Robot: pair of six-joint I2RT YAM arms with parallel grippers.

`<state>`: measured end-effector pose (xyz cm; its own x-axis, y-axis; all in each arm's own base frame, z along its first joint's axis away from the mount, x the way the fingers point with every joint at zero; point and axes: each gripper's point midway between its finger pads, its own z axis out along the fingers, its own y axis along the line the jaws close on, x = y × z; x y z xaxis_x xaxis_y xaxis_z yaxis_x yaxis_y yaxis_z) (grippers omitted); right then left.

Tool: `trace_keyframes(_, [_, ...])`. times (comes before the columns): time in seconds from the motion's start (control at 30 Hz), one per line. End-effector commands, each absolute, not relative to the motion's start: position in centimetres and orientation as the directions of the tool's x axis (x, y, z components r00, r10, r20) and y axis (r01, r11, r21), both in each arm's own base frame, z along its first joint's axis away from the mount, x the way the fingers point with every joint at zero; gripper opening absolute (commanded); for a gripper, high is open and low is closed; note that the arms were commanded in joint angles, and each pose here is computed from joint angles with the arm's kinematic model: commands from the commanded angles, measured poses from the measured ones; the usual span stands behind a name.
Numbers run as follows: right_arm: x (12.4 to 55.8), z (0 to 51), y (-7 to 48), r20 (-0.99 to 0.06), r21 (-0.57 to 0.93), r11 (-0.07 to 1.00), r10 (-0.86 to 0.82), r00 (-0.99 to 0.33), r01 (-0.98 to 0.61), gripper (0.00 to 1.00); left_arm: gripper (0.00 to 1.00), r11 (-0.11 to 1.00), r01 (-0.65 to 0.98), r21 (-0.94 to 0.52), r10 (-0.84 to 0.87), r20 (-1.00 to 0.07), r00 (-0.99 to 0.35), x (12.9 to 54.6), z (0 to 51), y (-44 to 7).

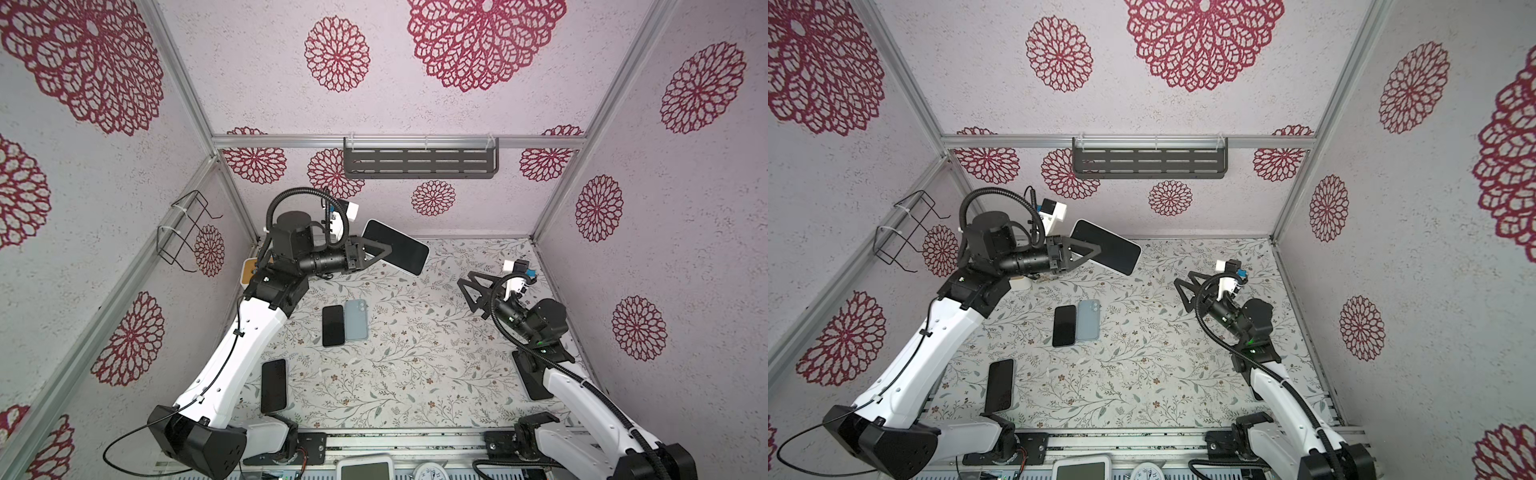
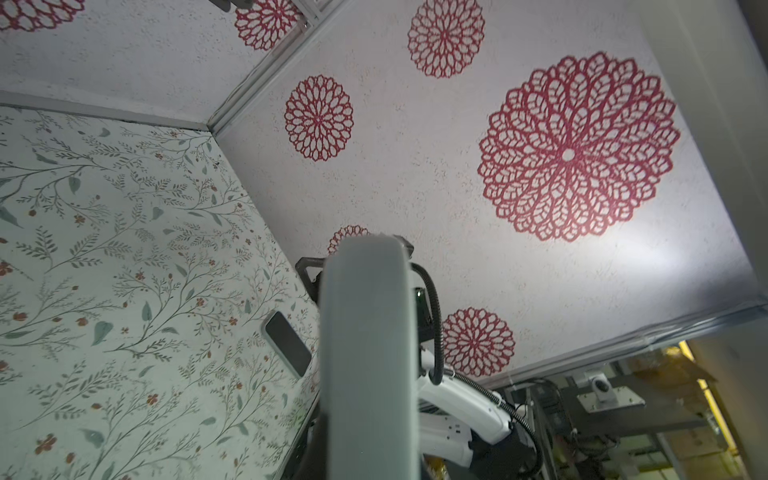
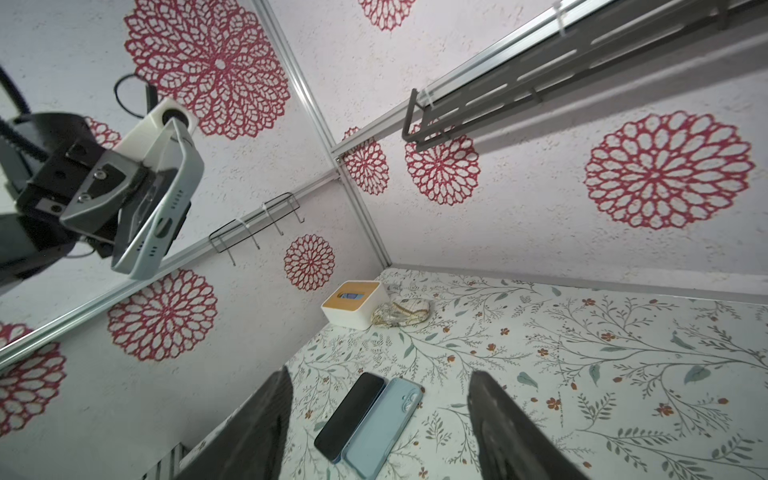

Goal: Take the phone out of the phone case

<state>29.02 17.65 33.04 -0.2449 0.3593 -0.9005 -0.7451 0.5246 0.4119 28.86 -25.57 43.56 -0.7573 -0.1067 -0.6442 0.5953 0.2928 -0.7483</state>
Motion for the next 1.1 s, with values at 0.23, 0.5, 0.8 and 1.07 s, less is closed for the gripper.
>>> trace_keyframes(0.23, [25.4,35.4,21.2,-0.948,0.319,0.281,0.105,-0.302,-0.905,0.72,0.0,0.375,0.732,-0.568,0.37,-0.633,-0.68,24.8,36.3,-25.5])
trace_keyframes(0.5, [26.0,32.3,23.3,-0.925,0.377,0.22,0.045,-0.377,-0.899,0.7,0.0,0.353,0.804,-0.478,0.504,-0.627,-0.594,23.7,34.2,-27.9])
trace_keyframes(0.8, [24.2,31.7,25.9,-0.943,0.328,0.137,-0.004,-0.332,-0.935,0.69,0.0,0.285,0.828,-0.483,0.532,-0.638,-0.556,23.3,33.8,-29.4])
trace_keyframes(1.07, [24.6,32.0,27.4,-0.948,0.313,0.108,-0.027,-0.317,-0.944,0.67,0.0,0.273,0.837,-0.474,0.573,-0.619,-0.537,22.8,32.8,-30.1])
